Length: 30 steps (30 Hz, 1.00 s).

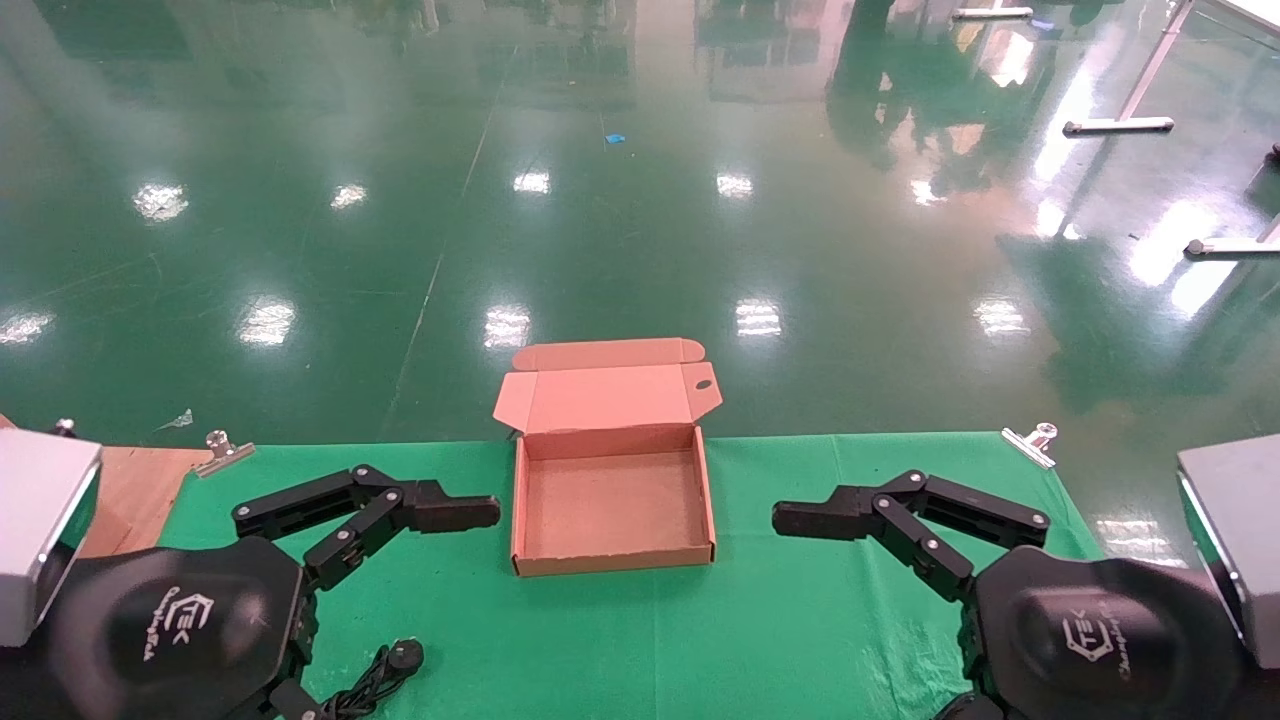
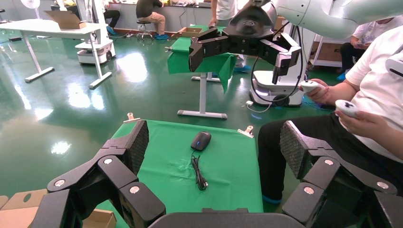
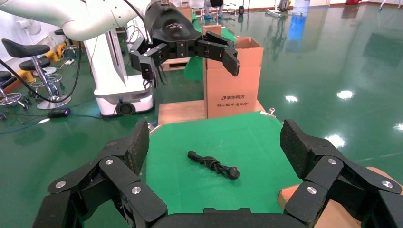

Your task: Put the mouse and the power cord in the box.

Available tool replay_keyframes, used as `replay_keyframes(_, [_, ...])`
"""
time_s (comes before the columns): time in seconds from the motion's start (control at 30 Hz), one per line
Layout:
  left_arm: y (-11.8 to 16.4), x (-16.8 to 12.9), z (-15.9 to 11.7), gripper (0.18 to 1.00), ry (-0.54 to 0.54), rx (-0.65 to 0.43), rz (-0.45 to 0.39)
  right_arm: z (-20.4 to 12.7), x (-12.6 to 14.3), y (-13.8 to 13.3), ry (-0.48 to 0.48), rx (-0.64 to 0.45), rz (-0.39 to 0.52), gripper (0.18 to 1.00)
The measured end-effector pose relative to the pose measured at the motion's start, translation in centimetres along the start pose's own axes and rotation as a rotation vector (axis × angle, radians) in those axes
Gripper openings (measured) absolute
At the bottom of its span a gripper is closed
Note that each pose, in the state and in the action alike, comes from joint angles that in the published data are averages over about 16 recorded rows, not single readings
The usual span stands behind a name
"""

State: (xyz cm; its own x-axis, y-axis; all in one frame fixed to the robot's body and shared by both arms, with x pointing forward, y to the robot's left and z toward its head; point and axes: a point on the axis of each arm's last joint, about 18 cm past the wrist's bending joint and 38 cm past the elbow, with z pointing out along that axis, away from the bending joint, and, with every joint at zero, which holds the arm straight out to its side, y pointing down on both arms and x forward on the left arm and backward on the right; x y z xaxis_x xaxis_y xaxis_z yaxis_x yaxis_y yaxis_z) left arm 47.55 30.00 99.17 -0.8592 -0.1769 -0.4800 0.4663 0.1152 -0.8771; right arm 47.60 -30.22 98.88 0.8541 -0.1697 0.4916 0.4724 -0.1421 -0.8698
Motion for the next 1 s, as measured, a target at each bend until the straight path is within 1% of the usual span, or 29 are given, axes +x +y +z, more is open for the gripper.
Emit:
replay_keyframes(0.27, [1.1, -0.2, -0.5, 1.0, -0.01, -0.066, 0.001, 0.4, 0.2, 1.4, -0.024, -0.103, -0.041, 1.001])
replay_keyframes(0.43, [2.9, -0.6, -1.3, 1.0, -0.02, -0.155, 0.003, 0.9, 0.7, 3.5, -0.05, -0.244, -0.099, 1.001])
replay_keyframes(0.7, [6.8, -1.8, -2.6, 1.0, -0.028, -0.386, 0.037, 1.0, 3.0, 7.6, -0.082, -0.539, -0.207, 1.001])
replay_keyframes(1.0, [11.7, -4.5, -3.4, 1.0, -0.022, -0.682, 0.095, 0.4, 6.5, 12.2, -0.12, -0.863, -0.33, 1.001])
